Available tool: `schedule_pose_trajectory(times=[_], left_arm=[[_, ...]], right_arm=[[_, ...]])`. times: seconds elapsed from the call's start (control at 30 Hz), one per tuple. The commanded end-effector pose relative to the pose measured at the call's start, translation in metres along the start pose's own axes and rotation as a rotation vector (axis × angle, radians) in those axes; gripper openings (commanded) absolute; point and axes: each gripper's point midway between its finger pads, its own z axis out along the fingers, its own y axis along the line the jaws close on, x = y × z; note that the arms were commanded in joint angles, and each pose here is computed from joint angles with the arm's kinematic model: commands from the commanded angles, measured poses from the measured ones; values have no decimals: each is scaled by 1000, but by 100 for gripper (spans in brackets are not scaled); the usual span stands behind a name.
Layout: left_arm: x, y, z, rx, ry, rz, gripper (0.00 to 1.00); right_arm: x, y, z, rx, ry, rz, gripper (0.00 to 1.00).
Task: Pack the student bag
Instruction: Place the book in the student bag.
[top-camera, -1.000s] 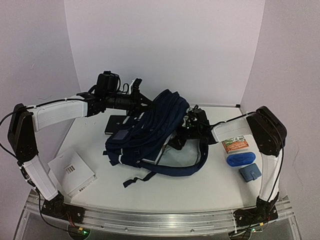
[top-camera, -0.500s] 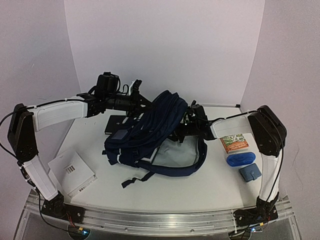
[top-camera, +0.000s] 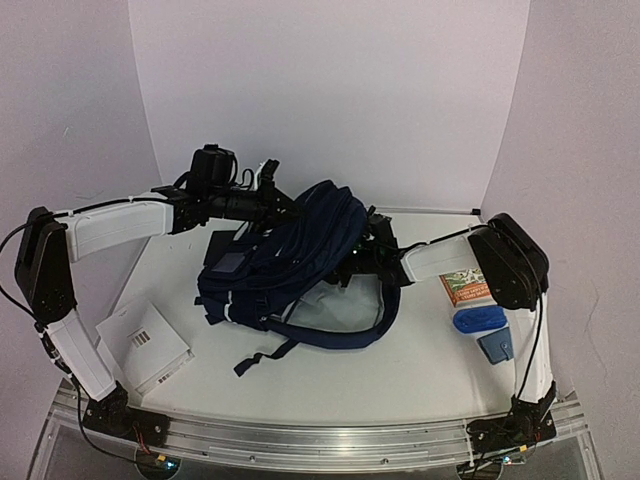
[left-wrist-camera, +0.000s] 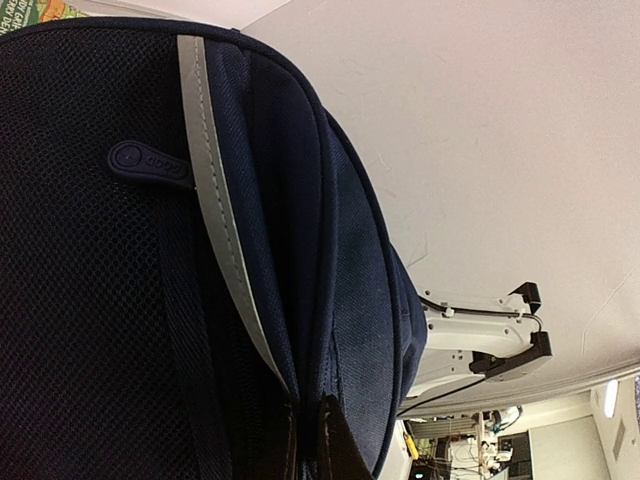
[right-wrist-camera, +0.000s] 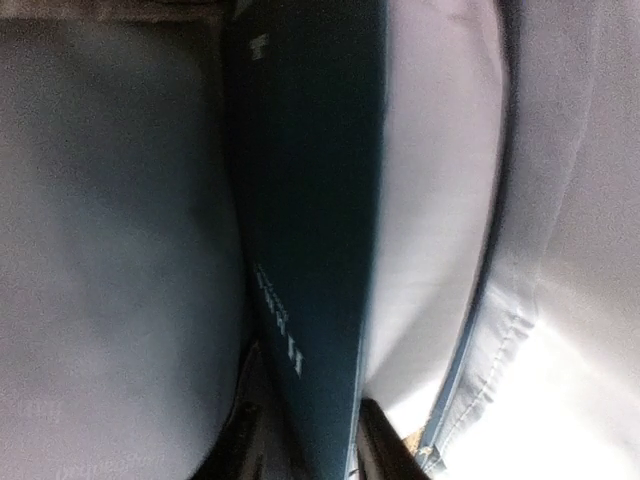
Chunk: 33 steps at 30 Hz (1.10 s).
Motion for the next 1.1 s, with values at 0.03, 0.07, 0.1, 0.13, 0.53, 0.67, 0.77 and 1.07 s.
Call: schedule_pose_trajectory(times=[0.03,0.07,0.1,0.13,0.53,0.67,0.77,1.07], left_arm=[[-18,-46,-17,78,-78,154,0],[-18,-41,-18,64,-82,150,0],[-18,-37,-19,51,-87,146,0],[-17,-32,-20,37,-90,139,0],[-7,35,-13,-125,-71,78,2],[0,56,-6,-171,-38,54,5],[9,70,0,-196,-6,40,8],[40,100,29,-292,110,37,19]], right_arm=[[-2,40,-37,-74,-19,-94,58],[-3,38,-46,-54,-16,-101,63],[-3,34,-55,-33,-13,-107,67],[-5,31,-67,-13,-12,-111,70],[-24,24,-173,49,-39,-202,88],[-29,20,-194,107,-49,-264,90],[-26,17,-203,150,-49,-317,91],[-27,-12,-219,339,-40,-451,97]])
